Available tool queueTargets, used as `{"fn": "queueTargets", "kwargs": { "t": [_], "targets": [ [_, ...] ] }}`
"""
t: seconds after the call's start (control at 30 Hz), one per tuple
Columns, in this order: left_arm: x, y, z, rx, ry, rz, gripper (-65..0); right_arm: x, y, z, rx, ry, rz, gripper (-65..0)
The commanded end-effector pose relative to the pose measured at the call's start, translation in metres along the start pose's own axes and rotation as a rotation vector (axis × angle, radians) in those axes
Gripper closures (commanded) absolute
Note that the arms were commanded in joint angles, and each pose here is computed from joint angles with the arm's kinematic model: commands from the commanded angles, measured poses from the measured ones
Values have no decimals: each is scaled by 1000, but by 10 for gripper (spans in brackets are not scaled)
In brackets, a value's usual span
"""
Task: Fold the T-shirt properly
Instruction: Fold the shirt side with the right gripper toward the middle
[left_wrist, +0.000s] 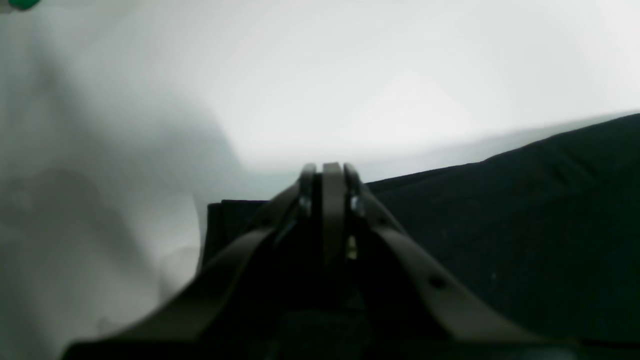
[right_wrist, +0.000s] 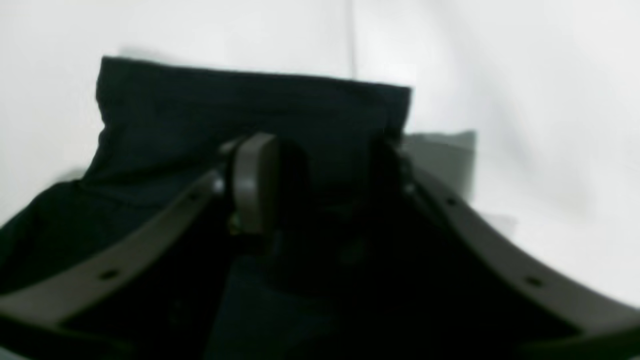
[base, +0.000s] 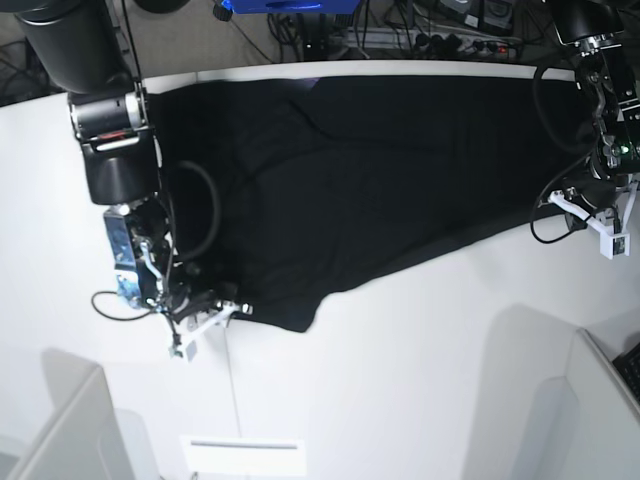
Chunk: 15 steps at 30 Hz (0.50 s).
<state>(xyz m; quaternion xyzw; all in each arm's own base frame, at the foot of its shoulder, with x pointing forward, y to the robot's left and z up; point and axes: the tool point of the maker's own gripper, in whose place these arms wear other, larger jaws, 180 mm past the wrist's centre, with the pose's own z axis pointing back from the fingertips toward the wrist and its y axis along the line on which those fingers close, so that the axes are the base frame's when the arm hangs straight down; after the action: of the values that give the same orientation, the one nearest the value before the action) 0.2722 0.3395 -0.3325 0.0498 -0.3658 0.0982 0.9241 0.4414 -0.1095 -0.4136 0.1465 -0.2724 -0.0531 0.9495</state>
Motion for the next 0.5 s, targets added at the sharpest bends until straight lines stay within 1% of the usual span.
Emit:
{"fn": "queueTargets", "kwargs": {
  "t": [0.0,0.13,0.17,0.3,0.33,0.47],
  "targets": [
    [16,6,5,13,-47,-21,0,32,2,10,9,-74,9,-237],
    [16,6,5,15,-45,-22,0,34,3,10,10,-93,10,-197],
    [16,6,5,15,-45,-22,0,34,3,10,9,-93,11,-170],
    [16,6,5,15,-45,-22,0,36,-1,10,2,-103,9,-14],
    [16,6,5,15,-45,-22,0,36,-1,10,2,-103,9,0],
    [16,6,5,16,-45,-23,0,35,-3,10,2,-103,-2,0]
  ]
}}
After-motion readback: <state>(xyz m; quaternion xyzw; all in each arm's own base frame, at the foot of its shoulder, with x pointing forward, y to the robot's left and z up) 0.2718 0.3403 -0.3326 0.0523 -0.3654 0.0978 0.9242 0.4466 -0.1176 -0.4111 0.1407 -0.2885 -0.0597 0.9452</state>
